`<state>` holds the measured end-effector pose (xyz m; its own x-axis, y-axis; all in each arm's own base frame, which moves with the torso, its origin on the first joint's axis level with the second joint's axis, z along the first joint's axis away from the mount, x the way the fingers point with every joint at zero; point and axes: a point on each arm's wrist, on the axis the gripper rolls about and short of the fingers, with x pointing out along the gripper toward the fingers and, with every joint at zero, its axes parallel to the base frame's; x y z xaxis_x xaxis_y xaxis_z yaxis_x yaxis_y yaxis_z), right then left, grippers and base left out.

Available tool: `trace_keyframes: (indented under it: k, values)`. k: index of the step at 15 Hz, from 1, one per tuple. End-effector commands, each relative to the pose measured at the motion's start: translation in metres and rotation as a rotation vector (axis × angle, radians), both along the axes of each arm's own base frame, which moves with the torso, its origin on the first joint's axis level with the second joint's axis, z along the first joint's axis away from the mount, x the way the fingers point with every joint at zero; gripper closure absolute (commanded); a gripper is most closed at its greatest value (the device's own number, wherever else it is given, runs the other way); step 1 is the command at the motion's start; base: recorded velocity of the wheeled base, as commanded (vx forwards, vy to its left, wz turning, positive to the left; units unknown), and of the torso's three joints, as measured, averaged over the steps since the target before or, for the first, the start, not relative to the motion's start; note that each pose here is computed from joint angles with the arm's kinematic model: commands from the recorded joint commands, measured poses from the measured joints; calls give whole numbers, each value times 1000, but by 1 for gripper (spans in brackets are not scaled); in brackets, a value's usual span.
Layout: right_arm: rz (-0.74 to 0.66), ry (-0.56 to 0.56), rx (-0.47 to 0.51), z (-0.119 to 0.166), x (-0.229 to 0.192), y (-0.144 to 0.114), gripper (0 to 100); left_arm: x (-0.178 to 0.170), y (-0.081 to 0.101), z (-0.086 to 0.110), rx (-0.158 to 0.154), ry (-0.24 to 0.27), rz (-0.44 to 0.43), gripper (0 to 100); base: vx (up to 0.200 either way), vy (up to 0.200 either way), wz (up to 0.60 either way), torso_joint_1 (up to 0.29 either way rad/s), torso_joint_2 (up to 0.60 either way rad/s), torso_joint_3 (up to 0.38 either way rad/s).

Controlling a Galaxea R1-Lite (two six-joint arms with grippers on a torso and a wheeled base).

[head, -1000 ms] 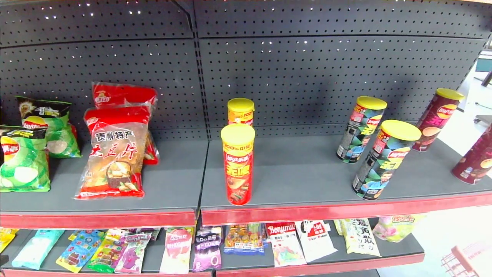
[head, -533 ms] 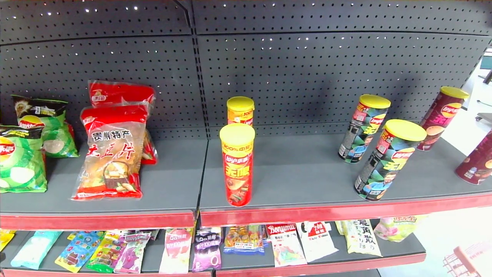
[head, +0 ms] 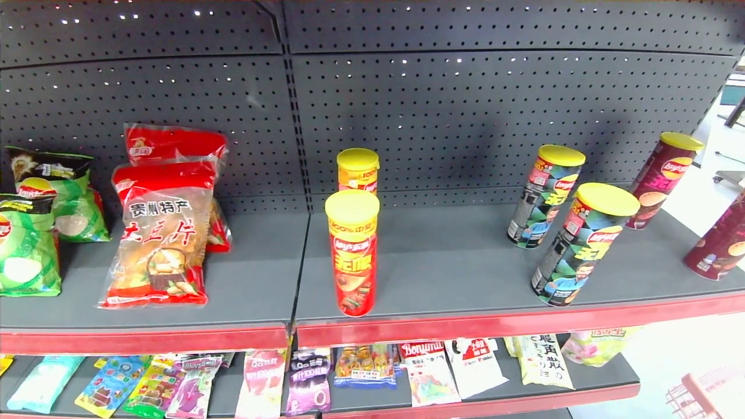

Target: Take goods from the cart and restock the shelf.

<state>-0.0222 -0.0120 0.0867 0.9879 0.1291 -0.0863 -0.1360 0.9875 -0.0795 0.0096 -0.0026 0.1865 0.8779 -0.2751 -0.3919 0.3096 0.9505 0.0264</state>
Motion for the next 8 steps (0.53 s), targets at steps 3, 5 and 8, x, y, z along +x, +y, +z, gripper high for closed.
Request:
trace_keyframes:
  k: [3, 5, 8]
  values:
    - [4, 5, 0, 0, 0, 0, 0, -1, 0, -2, 3, 1, 0, 0, 0, -200, 0, 12, 4, -1]
    - [4, 5, 0, 0, 0, 0, 0, -1, 0, -4, 4, 2, 2, 0, 0, -200, 0, 0, 5, 7]
    - [6, 7, -1, 0, 1, 0, 0, -1, 0, -5, 4, 6, 0, 0, 0, -200, 0, 4, 1, 2]
